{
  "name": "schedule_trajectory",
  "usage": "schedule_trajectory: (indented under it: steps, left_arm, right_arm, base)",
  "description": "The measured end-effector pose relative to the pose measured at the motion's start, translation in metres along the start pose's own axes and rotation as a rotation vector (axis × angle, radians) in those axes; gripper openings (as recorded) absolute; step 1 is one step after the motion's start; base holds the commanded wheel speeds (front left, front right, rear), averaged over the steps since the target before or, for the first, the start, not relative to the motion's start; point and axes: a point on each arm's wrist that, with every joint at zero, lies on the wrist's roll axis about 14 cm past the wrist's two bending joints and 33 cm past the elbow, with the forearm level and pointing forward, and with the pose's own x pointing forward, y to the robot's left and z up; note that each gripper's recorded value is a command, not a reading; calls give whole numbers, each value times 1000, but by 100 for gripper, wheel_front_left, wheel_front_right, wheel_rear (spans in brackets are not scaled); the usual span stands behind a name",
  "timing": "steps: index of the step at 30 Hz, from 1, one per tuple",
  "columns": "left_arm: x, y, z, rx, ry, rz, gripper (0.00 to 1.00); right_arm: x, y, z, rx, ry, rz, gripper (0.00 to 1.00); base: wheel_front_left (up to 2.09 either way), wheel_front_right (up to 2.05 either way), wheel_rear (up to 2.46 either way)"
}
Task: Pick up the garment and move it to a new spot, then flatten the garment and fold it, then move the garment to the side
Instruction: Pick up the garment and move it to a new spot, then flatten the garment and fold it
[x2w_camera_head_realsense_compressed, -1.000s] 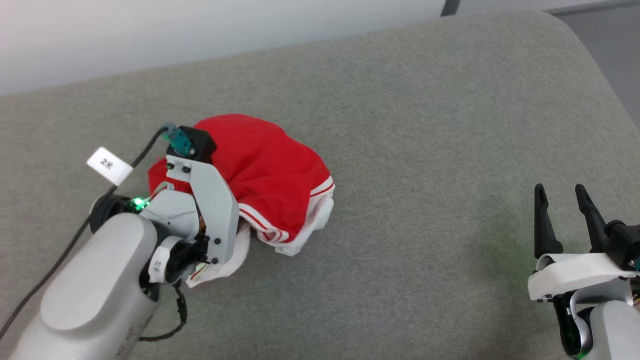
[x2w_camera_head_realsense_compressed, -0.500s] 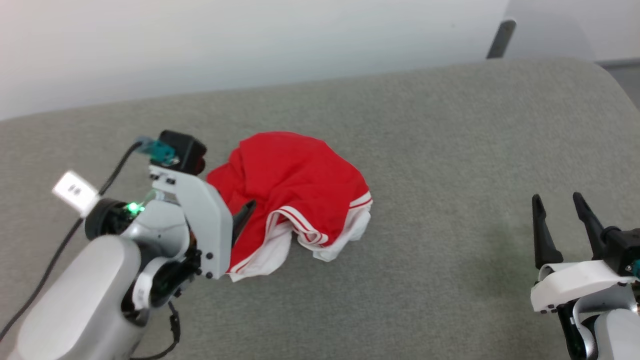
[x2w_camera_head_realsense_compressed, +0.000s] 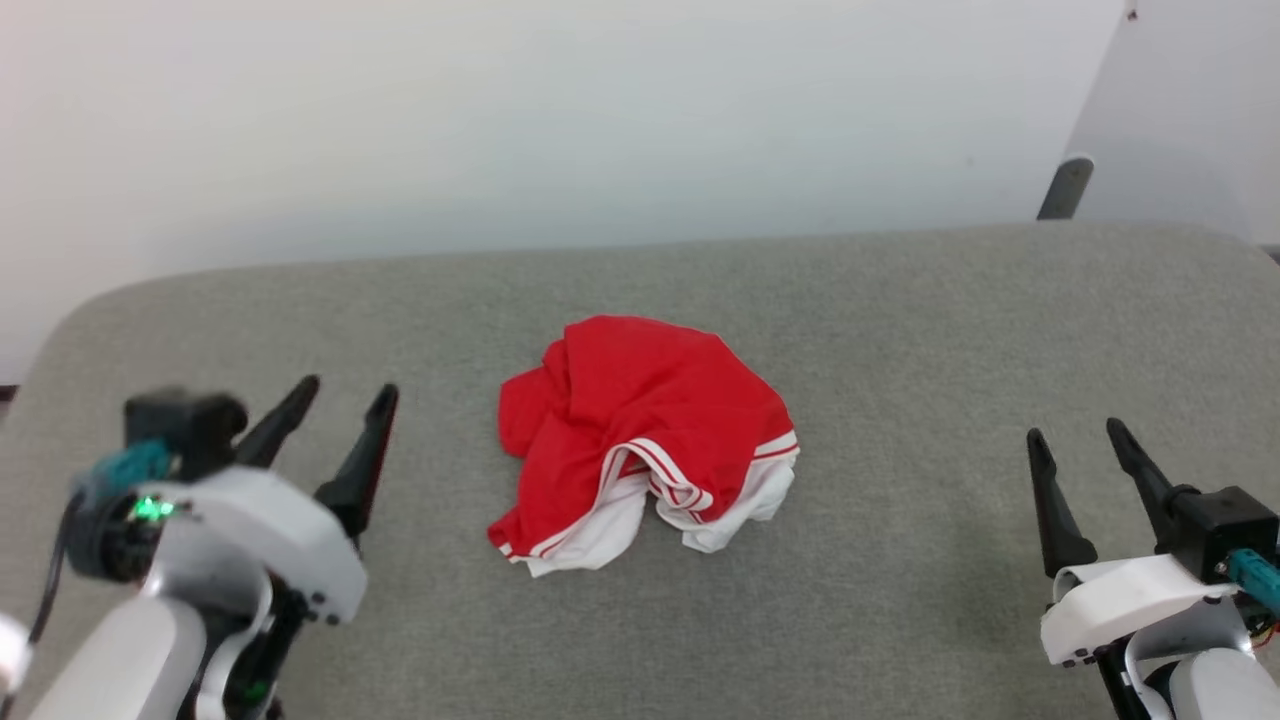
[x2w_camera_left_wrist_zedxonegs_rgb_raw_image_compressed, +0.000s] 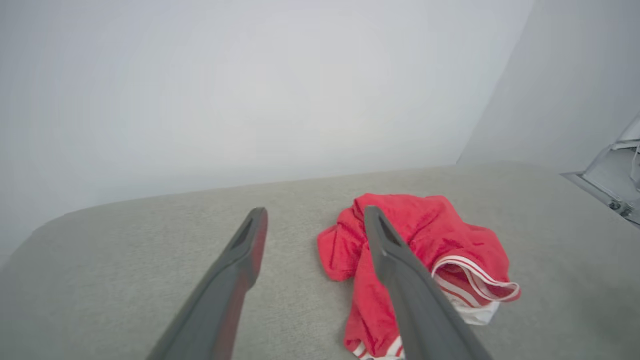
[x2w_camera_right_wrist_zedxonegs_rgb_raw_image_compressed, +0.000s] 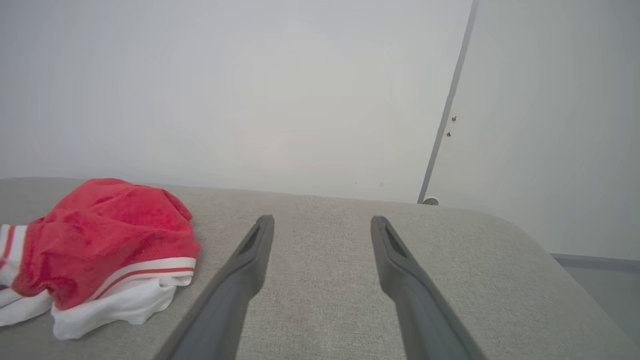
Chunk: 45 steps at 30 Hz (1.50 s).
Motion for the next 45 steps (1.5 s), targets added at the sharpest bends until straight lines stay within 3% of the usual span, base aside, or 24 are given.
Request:
schedule_trajectory:
  steps: [11,29,45]
  left_arm:
    - [-52,36,-11,8,-187,125,100]
    - [-117,80,-40,-27,-223,301,100]
    - [-129,88,-37,-18,-259,323,100]
  right_arm:
    - [-10,10,21,0,-95,34,100]
    - [-34,9,18,10,-109,11,100]
    - [-41,9,15,14,-103,0,100]
  base:
    - [0,0,0]
    - [0,0,0]
    - [0,0,0]
